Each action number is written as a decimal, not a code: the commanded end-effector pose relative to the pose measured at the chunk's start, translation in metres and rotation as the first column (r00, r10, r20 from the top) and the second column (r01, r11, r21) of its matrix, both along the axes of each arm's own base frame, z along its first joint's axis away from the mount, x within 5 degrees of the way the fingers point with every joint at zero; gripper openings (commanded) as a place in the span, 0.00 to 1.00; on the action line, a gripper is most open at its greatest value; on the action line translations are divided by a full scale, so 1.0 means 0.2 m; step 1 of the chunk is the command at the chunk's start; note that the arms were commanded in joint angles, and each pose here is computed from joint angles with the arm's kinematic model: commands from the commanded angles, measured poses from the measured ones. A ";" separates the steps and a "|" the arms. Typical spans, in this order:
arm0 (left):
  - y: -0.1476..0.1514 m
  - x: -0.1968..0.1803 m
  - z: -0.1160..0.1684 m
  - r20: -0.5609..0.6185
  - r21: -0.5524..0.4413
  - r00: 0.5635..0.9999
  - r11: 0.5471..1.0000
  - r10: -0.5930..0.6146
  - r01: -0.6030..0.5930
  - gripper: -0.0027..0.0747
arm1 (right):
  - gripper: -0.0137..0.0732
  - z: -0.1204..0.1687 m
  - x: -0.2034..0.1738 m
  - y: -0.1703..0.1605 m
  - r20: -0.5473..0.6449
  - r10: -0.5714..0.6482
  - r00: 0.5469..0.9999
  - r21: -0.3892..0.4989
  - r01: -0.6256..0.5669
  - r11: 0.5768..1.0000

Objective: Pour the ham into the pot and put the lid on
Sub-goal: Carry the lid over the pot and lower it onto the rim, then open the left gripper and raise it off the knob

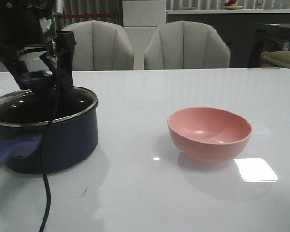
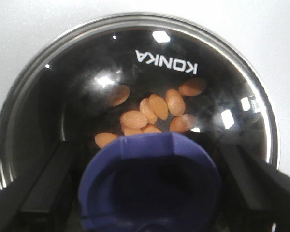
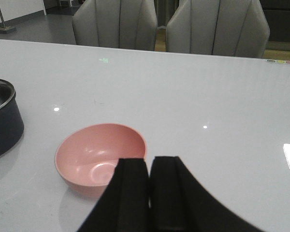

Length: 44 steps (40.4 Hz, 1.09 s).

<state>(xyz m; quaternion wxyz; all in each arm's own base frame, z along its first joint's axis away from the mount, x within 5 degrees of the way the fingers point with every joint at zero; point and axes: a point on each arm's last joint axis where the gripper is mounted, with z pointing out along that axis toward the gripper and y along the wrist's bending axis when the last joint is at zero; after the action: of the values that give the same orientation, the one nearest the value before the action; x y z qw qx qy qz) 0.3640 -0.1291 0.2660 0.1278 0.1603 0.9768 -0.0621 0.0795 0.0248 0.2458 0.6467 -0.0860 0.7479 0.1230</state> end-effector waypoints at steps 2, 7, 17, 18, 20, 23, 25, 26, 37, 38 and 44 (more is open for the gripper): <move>0.00 -0.01 0.13 0.098 -0.022 0.995 1.000 -0.005 0.007 0.80 | 0.33 0.08 0.01 0.00 0.105 -0.007 0.994 0.022 0.005 1.000; -0.01 0.00 0.18 0.114 -0.027 0.993 1.000 -0.006 0.009 0.80 | 0.33 0.08 0.01 0.00 0.105 -0.007 0.994 0.022 0.005 1.000; 0.00 -0.02 0.30 0.099 -0.016 0.995 1.000 -0.016 0.017 0.80 | 0.33 0.08 0.01 0.00 0.105 -0.007 0.994 0.022 0.005 1.000; 0.00 -0.03 0.31 0.100 -0.016 0.995 1.000 -0.016 0.018 0.79 | 0.33 0.08 0.01 0.00 0.105 -0.007 0.994 0.022 0.005 1.000; 0.01 -0.04 0.34 0.118 -0.022 0.993 1.000 -0.015 0.018 0.79 | 0.33 0.08 0.01 0.00 0.105 -0.007 0.994 0.022 0.005 1.000; 0.02 -0.08 0.40 0.149 -0.032 0.989 0.999 -0.014 0.019 0.79 | 0.33 0.08 0.01 0.00 0.105 -0.007 0.994 0.022 0.005 1.000; 0.03 -0.10 0.45 0.176 -0.041 0.984 0.999 -0.012 0.020 0.79 | 0.33 0.08 0.01 0.00 0.105 -0.007 0.994 0.022 0.005 1.000; 0.03 -0.12 0.47 0.190 -0.047 0.982 0.999 -0.011 0.020 0.79 | 0.33 0.08 0.01 0.00 0.105 -0.007 0.994 0.022 0.005 1.000; 0.13 -0.41 0.81 0.413 -0.121 0.911 0.992 0.012 0.041 0.79 | 0.33 0.08 0.01 0.00 0.105 -0.007 0.994 0.022 0.005 1.000; 0.14 -0.44 0.82 0.429 -0.127 0.903 0.991 0.016 0.043 0.79 | 0.33 0.08 0.01 0.00 0.105 -0.007 0.994 0.022 0.005 1.000; 0.21 -0.64 0.91 0.545 -0.166 0.837 0.985 0.045 0.055 0.79 | 0.33 0.08 0.01 0.00 0.105 -0.007 0.994 0.022 0.005 1.000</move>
<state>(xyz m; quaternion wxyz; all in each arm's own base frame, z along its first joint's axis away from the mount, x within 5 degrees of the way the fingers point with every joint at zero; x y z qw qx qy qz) 0.2612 -0.0932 0.4219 0.3378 0.1664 0.9226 -0.0835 0.0795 0.0248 0.2458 0.6467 -0.0860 0.7479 0.1230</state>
